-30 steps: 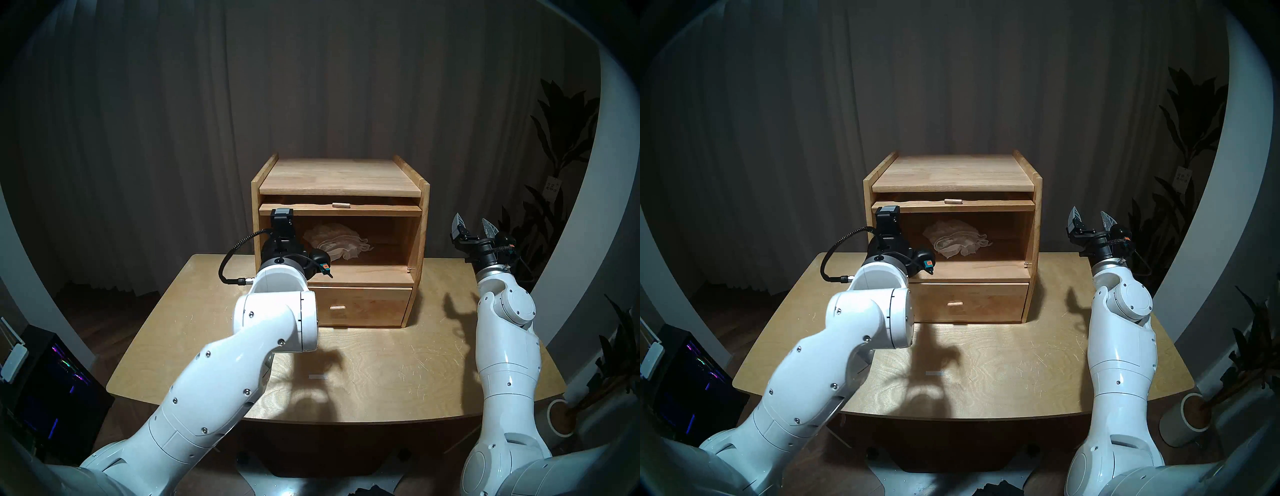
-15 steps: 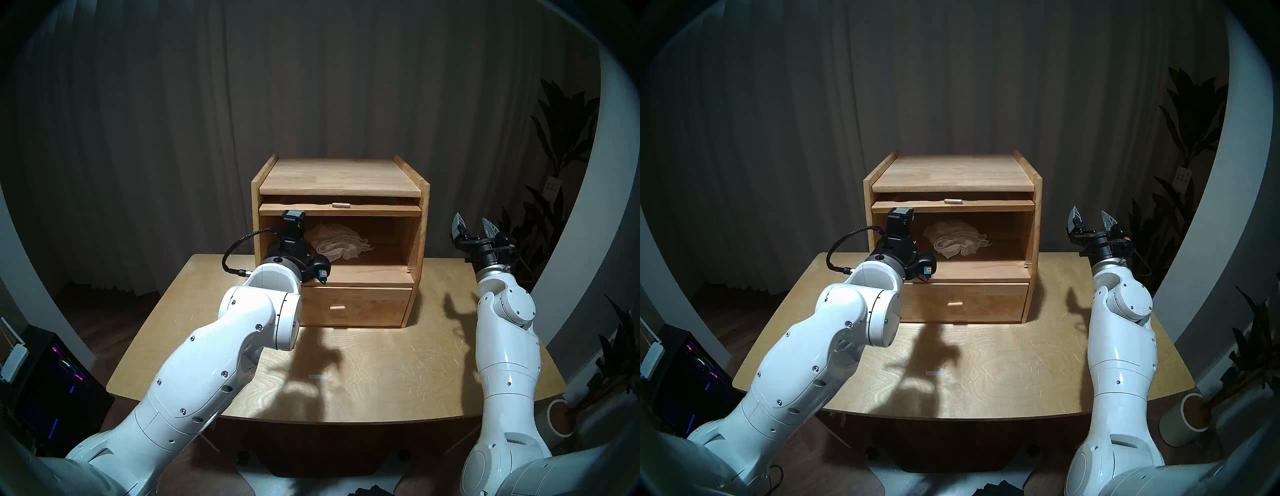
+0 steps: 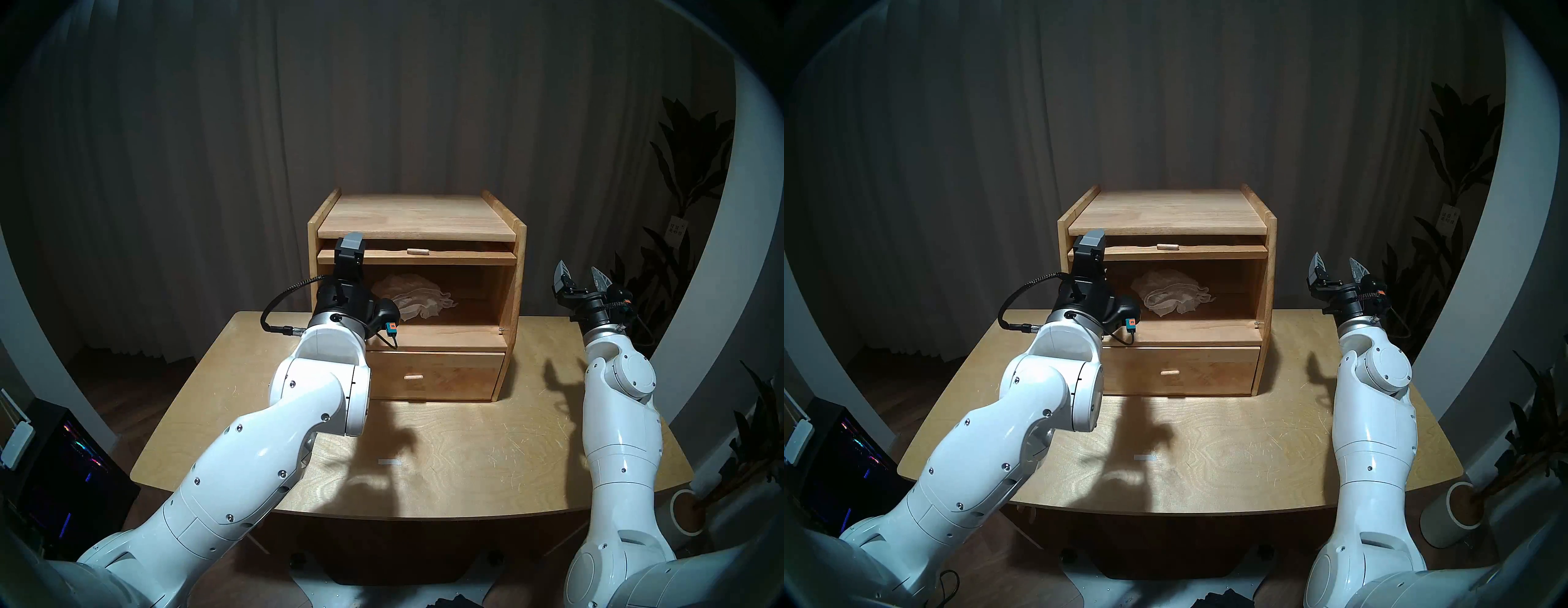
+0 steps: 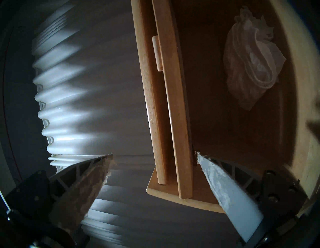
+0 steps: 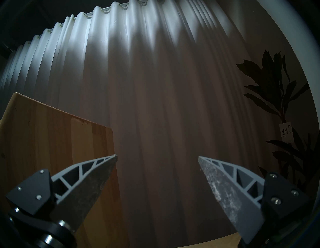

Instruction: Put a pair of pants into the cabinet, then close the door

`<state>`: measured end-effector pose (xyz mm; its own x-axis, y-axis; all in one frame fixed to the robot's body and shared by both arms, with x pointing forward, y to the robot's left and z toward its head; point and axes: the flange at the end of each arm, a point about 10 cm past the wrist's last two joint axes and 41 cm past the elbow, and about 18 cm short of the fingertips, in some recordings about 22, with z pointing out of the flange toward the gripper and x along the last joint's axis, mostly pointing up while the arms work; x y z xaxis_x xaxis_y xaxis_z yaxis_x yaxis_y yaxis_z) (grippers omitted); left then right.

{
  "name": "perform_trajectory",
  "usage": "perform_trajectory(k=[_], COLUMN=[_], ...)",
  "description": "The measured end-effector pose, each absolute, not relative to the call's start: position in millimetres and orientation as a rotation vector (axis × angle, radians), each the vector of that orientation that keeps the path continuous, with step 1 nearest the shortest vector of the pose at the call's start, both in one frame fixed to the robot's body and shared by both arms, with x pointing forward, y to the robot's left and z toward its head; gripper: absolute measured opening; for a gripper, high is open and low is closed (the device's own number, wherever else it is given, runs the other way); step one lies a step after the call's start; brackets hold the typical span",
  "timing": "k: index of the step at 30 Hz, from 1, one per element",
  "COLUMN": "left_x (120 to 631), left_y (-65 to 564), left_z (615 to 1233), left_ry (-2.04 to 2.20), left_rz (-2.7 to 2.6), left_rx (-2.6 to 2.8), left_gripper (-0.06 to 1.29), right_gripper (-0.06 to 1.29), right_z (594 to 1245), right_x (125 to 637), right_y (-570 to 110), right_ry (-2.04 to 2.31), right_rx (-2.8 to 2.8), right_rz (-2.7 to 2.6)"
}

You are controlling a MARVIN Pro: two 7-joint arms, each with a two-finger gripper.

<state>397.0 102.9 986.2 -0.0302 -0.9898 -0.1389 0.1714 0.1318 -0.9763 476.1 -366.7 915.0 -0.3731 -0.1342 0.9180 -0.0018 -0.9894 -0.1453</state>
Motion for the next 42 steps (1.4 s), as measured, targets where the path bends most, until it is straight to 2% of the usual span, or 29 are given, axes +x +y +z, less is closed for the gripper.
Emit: perform_trajectory(k=[20, 29, 42], left_x=[443.7, 441.8, 451.3], left_y=[105.7, 91.2, 104.8], left_z=[982.1, 981.2, 975.2], left_ry=[1.281, 1.308, 1.228], left_rz=[-1.235, -1.269, -1.208], left_rx=[-1.035, -1.056, -1.144], left_gripper=[1.24, 1.24, 1.24], right_gripper=[1.22, 1.22, 1.22], right_z=[915.0, 915.1, 915.1], right_x=[476.7, 476.9, 477.1], right_y=[-365.6, -365.1, -364.8], right_ry=[0.189, 0.189, 0.190], right_rx=[-1.711, -1.711, -1.710], right_rz=[-2.533, -2.533, -2.533])
